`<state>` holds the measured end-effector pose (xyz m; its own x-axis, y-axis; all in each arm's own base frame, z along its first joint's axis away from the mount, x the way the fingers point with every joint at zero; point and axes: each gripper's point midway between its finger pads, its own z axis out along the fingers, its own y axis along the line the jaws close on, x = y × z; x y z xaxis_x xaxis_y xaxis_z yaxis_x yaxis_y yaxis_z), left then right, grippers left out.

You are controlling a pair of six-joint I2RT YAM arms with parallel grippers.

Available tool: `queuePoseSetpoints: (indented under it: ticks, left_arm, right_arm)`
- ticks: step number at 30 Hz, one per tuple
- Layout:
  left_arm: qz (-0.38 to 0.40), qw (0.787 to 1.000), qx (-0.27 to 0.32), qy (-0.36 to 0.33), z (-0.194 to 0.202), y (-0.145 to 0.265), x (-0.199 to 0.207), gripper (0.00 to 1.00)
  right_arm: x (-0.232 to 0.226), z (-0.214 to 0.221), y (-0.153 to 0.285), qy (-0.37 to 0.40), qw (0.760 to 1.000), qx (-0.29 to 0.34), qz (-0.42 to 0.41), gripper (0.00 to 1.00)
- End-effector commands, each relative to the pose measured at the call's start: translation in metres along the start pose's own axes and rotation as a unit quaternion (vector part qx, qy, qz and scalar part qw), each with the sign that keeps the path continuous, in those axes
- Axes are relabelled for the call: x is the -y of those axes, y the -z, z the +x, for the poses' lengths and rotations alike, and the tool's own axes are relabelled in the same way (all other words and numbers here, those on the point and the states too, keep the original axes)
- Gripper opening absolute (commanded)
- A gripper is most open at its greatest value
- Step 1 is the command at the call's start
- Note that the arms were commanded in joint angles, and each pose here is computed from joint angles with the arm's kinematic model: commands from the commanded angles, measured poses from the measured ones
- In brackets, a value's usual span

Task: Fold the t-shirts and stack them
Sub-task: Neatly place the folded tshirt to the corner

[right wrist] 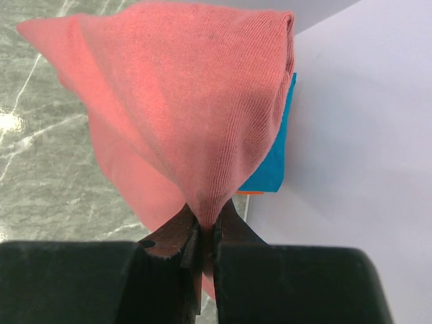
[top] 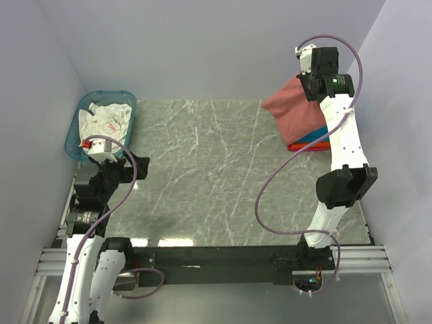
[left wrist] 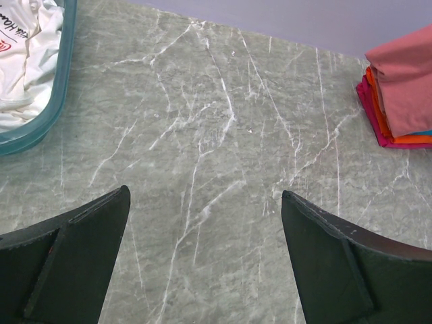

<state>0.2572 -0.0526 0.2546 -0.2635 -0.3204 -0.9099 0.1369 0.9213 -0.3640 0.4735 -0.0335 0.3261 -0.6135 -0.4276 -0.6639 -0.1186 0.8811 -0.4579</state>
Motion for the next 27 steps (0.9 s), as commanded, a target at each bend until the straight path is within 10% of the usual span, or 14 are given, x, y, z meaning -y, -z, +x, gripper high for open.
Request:
queuePoseSetpoints:
  ticks: [1,27]
  left_arm:
    - [0.013,1.0,0.008,-0.01,-0.005,0.0,0.004,1.0]
    - [0.012,1.0,0.008,-0.01,-0.005,0.0,0.004,0.99]
  right_arm:
    - [0.04,-0.032,0.048,-0.018,0.996,0.072,0.052,0.0]
    - [0.068,-0.019,0.025,-0.02,0.995,0.049,0.086,0.0]
